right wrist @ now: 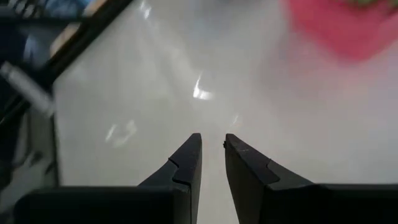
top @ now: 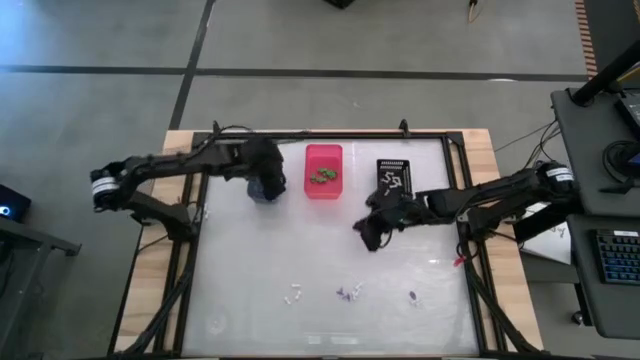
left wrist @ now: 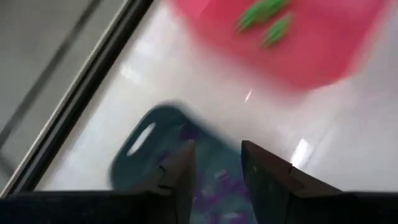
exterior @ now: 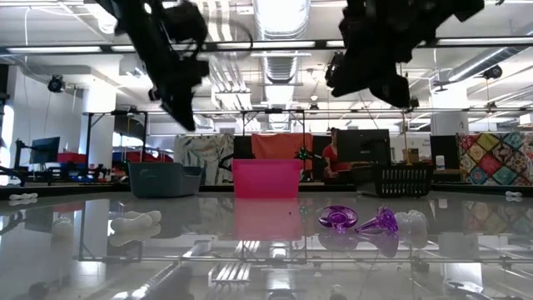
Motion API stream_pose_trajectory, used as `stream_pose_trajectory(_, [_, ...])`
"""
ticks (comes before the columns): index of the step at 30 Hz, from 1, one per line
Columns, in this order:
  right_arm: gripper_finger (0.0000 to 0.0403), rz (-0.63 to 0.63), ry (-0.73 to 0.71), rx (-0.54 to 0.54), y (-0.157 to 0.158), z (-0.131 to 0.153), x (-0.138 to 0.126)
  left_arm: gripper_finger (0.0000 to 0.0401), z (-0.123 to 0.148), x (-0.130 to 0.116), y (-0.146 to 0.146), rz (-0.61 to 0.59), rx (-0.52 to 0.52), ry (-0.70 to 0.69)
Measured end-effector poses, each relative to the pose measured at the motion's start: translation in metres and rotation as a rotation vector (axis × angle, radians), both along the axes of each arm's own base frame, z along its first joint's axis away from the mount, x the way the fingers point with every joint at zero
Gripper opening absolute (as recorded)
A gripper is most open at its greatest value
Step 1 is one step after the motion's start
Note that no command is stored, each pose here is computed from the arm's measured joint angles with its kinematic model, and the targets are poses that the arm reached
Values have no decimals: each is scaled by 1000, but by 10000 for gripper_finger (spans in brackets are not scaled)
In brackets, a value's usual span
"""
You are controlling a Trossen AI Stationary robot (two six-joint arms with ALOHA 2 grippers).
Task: Sort Halloween decoration
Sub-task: Put the white bone toy into the black bin
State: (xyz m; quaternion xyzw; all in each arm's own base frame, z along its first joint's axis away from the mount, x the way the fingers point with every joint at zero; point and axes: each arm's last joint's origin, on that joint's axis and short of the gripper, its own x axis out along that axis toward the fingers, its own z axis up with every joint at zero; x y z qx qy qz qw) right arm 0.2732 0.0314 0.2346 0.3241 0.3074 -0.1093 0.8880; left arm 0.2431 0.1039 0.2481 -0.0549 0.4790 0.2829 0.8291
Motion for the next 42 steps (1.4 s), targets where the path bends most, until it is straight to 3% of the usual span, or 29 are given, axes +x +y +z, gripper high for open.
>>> stream_pose_trajectory(5, [61,58,217,87,31,-7,19,112,16,2,-45,-163,46,-178])
stream_pose_trajectory(8, [61,92,401,72,49,-11,31,112,19,1,-68,-255,63,-268])
stream_pose_trajectory(11, [61,191,570,-18,66,-15,41,112,20,-1,-85,-322,72,-350])
stream_pose_trajectory(16, [61,582,704,-266,101,-35,49,112,16,-6,-103,-391,77,-447])
stream_pose_trajectory(18, [60,703,713,-333,115,-45,51,112,15,-8,-107,-406,78,-473])
stream_pose_trajectory(21, [58,778,732,-393,128,-59,53,112,14,-10,-111,-421,72,-480])
stream_pose_trajectory(26, [53,804,717,-464,141,-72,57,112,13,-11,-113,-431,67,-479])
stream_pose_trajectory(36, [54,798,651,-558,141,-72,63,112,9,-9,-113,-431,67,-476])
stream_pose_trajectory(42, [54,859,644,-599,141,-72,63,112,8,-8,-113,-431,66,-472])
